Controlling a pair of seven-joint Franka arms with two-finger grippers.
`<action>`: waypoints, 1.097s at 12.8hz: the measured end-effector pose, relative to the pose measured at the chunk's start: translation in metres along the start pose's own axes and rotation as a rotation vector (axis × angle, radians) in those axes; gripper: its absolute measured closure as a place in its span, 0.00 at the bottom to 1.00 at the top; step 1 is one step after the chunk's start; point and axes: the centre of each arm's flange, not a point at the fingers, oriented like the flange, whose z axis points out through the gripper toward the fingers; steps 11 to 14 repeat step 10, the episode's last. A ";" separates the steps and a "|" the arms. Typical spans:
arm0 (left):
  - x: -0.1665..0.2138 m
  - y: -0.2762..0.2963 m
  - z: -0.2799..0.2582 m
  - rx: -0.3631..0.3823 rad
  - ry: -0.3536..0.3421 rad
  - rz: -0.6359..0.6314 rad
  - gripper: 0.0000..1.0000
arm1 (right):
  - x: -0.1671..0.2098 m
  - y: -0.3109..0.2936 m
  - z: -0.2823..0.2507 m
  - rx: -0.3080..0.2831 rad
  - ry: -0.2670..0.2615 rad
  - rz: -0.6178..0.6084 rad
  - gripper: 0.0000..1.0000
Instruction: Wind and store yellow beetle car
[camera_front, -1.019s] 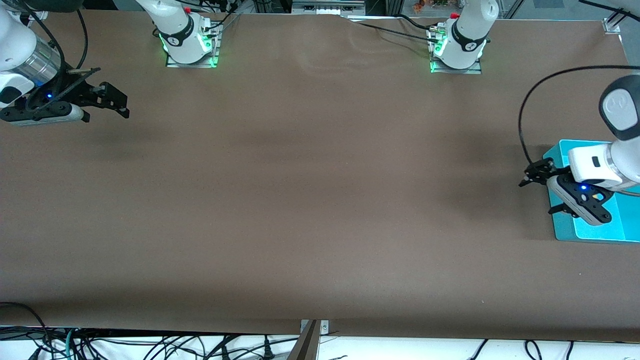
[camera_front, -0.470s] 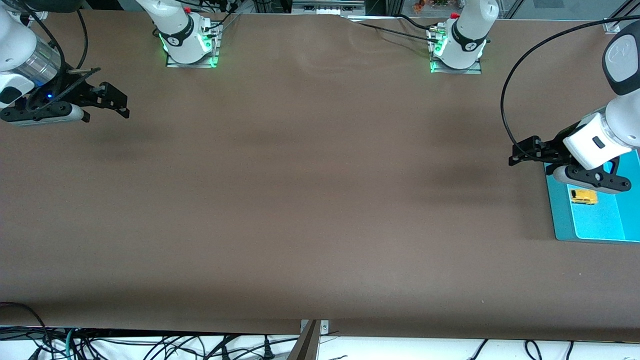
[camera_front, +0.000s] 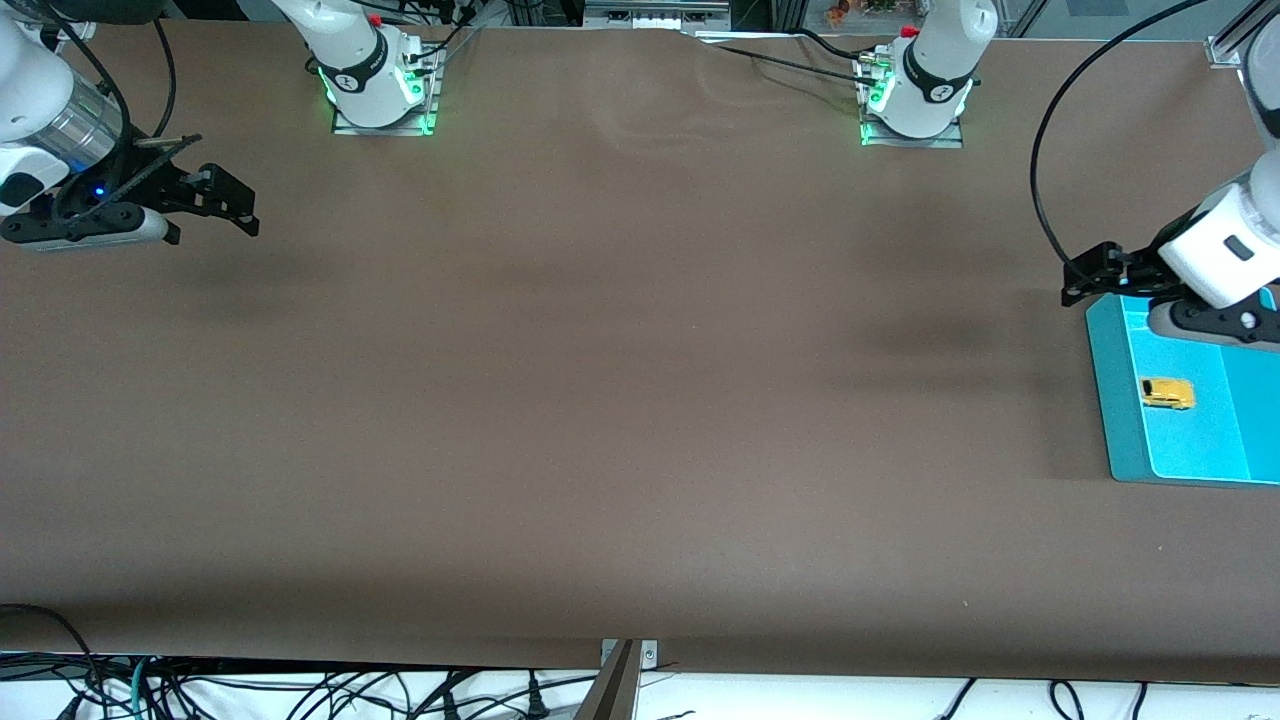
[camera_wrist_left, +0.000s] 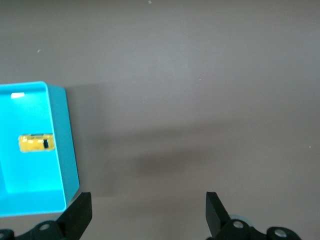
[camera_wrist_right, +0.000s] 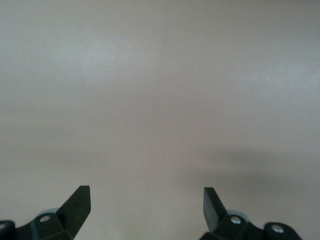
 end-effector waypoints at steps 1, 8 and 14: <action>-0.001 -0.001 -0.002 0.000 0.000 -0.031 0.00 | 0.000 -0.001 0.000 0.000 0.001 -0.002 0.00; -0.002 -0.005 0.000 -0.029 -0.007 -0.084 0.00 | 0.000 -0.005 -0.001 -0.006 0.003 -0.029 0.00; -0.001 -0.006 0.000 -0.029 -0.008 -0.085 0.00 | 0.000 -0.005 -0.002 -0.007 0.003 -0.040 0.00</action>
